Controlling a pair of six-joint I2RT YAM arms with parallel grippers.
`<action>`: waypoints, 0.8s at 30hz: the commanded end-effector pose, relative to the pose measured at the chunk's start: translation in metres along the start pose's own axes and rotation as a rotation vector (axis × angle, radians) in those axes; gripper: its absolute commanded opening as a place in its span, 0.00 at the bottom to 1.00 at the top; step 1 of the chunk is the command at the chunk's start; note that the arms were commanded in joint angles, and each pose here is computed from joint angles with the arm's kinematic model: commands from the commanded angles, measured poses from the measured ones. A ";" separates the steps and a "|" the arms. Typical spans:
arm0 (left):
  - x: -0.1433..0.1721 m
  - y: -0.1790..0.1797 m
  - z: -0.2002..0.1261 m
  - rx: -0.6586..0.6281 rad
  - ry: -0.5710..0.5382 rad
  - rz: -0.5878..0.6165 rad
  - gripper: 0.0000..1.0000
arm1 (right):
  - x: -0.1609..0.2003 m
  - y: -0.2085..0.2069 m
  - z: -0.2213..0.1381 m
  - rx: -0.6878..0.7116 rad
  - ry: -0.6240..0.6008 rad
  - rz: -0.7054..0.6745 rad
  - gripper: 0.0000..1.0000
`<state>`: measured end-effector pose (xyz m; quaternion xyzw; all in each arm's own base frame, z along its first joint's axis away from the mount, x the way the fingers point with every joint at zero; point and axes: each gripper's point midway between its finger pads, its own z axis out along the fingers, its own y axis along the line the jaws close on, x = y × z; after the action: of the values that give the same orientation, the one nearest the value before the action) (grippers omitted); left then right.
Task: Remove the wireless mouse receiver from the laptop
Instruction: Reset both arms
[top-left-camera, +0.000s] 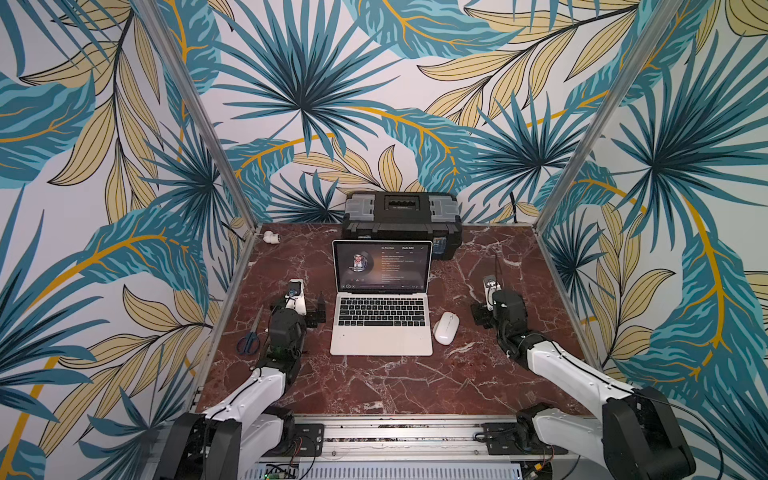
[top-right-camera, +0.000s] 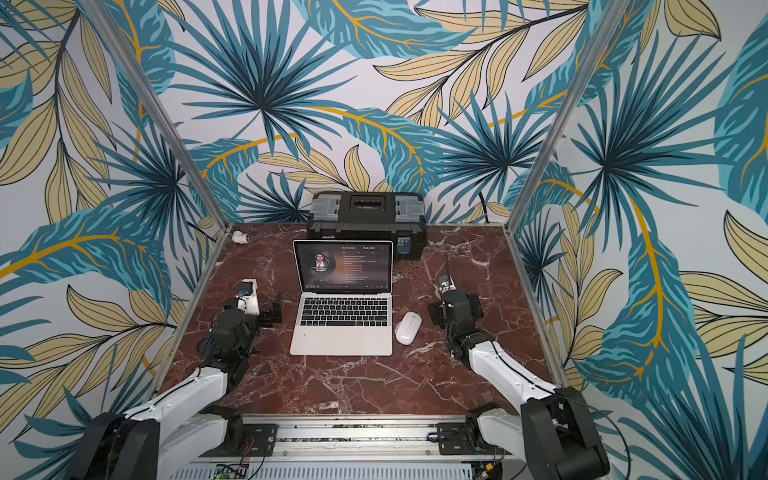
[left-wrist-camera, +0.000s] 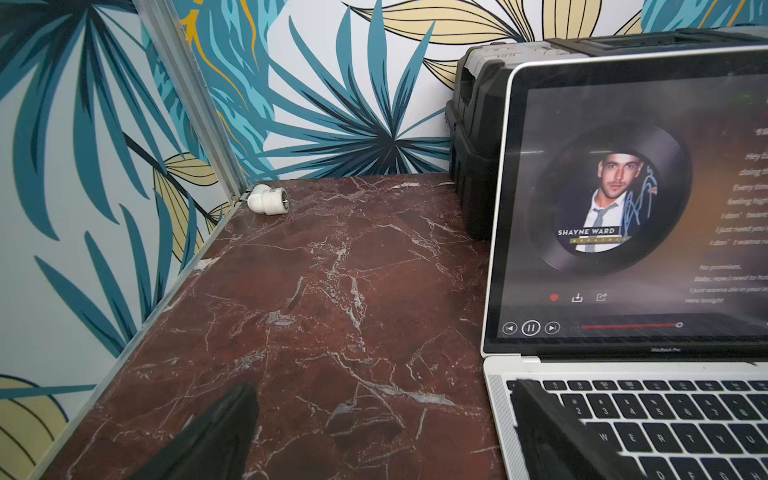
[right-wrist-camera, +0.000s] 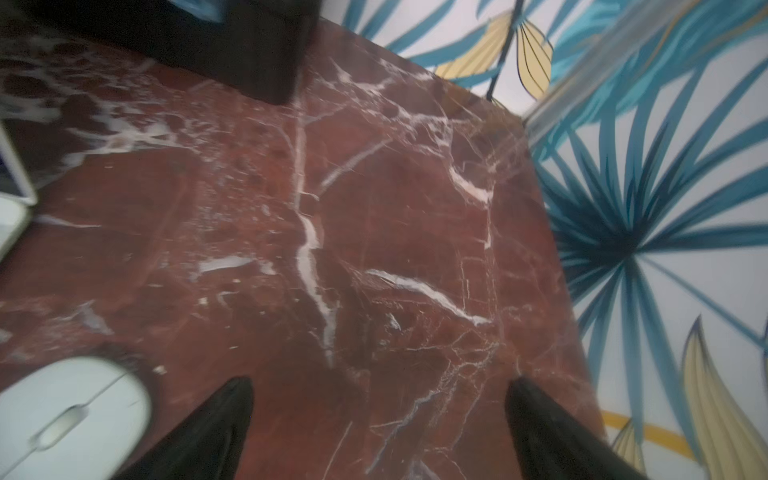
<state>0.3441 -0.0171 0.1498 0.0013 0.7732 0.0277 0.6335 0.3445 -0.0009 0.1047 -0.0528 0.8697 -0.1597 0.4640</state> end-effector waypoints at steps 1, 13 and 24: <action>-0.007 -0.008 0.009 0.043 -0.113 0.096 1.00 | -0.035 -0.001 0.013 -0.088 -0.177 0.219 1.00; 0.020 -0.011 0.052 0.089 0.017 0.088 1.00 | -0.036 0.009 0.034 -0.181 -0.327 0.269 0.99; 0.023 0.005 0.066 0.030 0.090 0.038 1.00 | -0.033 -0.007 0.047 -0.095 -0.248 0.327 0.99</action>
<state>0.4008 -0.0116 0.1121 0.0327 0.7980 0.0266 0.6012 0.4031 -0.0065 0.1130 0.0344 0.8047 -0.0319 0.5918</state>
